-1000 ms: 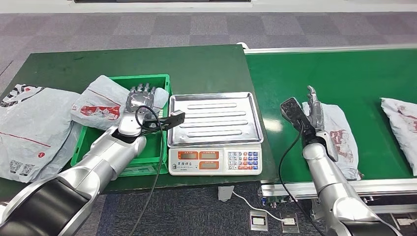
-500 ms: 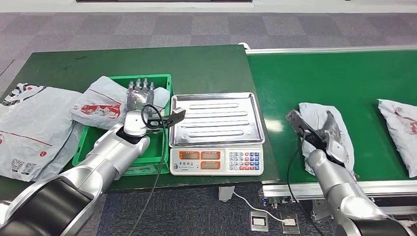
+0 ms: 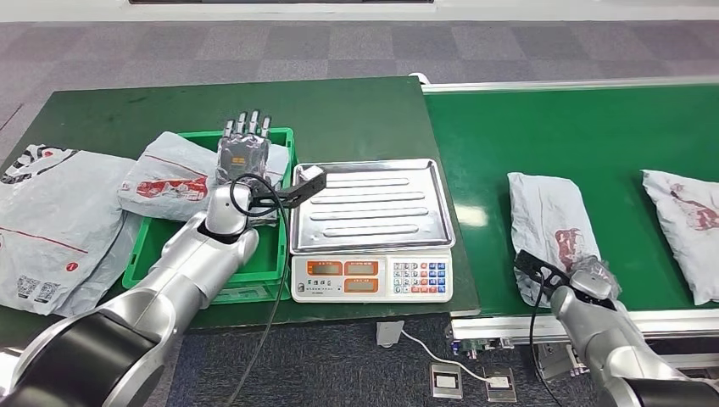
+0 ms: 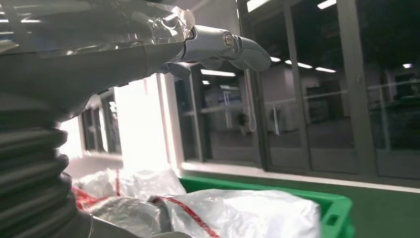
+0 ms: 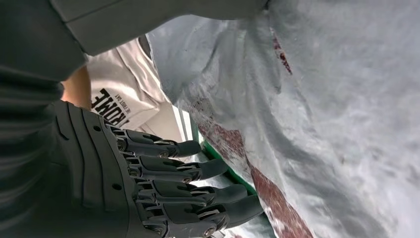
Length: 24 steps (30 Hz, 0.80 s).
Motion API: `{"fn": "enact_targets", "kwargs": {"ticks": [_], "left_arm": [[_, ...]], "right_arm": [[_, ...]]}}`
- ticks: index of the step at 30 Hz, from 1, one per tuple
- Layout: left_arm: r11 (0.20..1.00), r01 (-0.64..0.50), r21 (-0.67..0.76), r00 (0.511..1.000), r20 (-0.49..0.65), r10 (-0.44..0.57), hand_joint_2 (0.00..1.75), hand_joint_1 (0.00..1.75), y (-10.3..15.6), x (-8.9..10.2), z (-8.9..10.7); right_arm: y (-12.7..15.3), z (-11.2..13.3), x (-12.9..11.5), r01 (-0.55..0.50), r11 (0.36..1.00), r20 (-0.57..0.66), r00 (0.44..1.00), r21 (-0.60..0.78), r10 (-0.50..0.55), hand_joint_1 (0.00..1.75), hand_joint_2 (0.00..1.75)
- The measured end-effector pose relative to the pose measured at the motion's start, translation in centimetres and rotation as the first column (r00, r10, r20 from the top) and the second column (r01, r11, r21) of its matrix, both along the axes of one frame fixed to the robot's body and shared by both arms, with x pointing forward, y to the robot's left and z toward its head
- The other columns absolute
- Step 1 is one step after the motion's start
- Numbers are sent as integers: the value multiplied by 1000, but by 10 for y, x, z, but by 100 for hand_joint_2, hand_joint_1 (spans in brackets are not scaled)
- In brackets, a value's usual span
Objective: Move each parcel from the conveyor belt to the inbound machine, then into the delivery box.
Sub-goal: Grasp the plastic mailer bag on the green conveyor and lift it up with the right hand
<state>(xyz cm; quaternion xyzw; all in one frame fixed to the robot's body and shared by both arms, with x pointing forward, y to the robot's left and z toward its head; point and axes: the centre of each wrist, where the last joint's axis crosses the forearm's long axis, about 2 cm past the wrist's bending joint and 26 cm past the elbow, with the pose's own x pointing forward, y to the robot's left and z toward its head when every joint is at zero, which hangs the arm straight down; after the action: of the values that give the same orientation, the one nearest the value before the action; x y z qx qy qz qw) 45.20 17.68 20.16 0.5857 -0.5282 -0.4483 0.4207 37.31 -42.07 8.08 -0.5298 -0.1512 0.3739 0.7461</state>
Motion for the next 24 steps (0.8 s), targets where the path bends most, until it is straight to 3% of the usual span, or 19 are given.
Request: {"fn": "enact_targets", "kwargs": {"ticks": [6, 18, 22, 24], "left_arm": [[989, 65, -131, 998, 1, -65, 175, 0, -2, -2, 1], [980, 50, -191, 999, 2, -50, 175, 0, -4, -2, 3], [978, 56, -200, 998, 0, -57, 175, 0, -5, -2, 3], [952, 115, -284, 992, -12, -124, 175, 0, -11, -5, 2]], "right_arm": [[-2, -3, -2, -8, 1000, -34, 999, -1, 8, 0, 175], [-2, -4, -3, -7, 1000, -42, 999, 1, 7, 0, 175], [-2, -4, -3, -12, 1000, -48, 999, 6, 12, 175, 175], [-2, -2, -1, -64, 997, -81, 994, 53, 68, 175, 175]]}}
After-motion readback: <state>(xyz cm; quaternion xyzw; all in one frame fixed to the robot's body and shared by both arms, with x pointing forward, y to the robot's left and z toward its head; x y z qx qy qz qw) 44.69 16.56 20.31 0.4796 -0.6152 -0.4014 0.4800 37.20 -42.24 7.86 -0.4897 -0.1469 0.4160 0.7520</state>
